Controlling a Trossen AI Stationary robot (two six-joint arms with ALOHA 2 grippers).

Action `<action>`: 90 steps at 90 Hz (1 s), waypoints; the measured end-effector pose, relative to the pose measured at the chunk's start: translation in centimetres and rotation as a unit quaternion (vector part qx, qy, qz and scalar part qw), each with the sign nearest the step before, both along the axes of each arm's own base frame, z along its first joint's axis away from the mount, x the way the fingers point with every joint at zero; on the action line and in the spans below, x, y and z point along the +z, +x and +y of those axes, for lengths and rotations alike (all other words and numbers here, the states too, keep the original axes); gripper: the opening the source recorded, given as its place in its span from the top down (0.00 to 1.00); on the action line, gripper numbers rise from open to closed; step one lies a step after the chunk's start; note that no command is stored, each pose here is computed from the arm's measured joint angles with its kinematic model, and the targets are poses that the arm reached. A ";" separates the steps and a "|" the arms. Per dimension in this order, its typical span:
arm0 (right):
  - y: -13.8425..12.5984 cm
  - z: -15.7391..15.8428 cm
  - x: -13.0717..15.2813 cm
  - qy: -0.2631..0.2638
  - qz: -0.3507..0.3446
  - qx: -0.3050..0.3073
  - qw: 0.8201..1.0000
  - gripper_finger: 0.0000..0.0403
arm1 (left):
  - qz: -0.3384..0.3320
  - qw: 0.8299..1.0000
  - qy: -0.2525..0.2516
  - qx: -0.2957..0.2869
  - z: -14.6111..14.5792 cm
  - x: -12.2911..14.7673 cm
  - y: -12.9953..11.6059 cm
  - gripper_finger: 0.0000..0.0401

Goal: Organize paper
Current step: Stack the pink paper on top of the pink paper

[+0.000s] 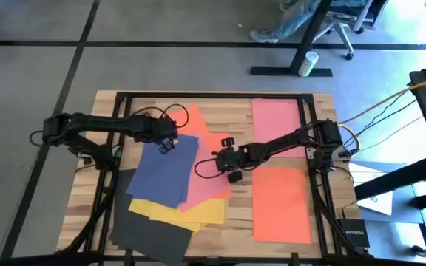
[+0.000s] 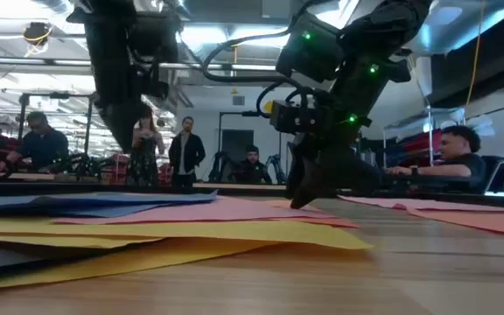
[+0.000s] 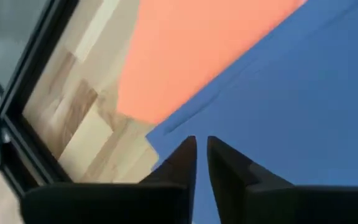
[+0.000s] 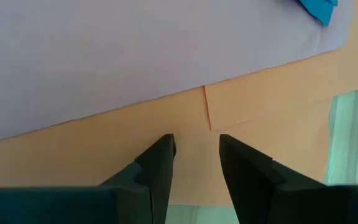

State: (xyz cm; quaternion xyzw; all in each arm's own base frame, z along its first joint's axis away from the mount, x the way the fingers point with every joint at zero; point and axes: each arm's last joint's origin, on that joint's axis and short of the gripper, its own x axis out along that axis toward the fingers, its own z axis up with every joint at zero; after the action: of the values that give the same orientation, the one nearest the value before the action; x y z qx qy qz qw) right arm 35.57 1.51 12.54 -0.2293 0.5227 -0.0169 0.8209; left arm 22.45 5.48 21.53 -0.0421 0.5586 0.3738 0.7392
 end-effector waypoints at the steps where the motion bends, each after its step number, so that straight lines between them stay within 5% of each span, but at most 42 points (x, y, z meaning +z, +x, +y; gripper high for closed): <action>1: 0.0 0.0 0.0 0.000 0.000 0.001 1.000 0.70 | -0.002 1.000 0.001 -0.002 -0.1 0.1 0.1 0.98; 40: -1.0 5.0 0.9 0.007 0.077 0.075 0.994 0.70 | -0.108 0.993 -0.004 -0.057 -4.5 0.6 2.2 1.00; 72: -2.4 9.1 0.8 0.030 0.089 0.091 0.991 0.70 | -0.165 0.985 -0.027 -0.048 -6.9 -3.4 1.3 1.00; 90: -2.2 9.0 0.8 0.038 0.083 0.080 0.993 0.70 | -0.188 0.981 -0.041 -0.031 -7.5 -6.0 0.1 1.00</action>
State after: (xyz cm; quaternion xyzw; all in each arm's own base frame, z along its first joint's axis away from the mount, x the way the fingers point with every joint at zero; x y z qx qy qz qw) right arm 33.37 10.47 13.38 -0.2396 0.5691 0.0883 0.7816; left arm 22.55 -1.98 15.48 -0.1247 0.4254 0.3125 0.8401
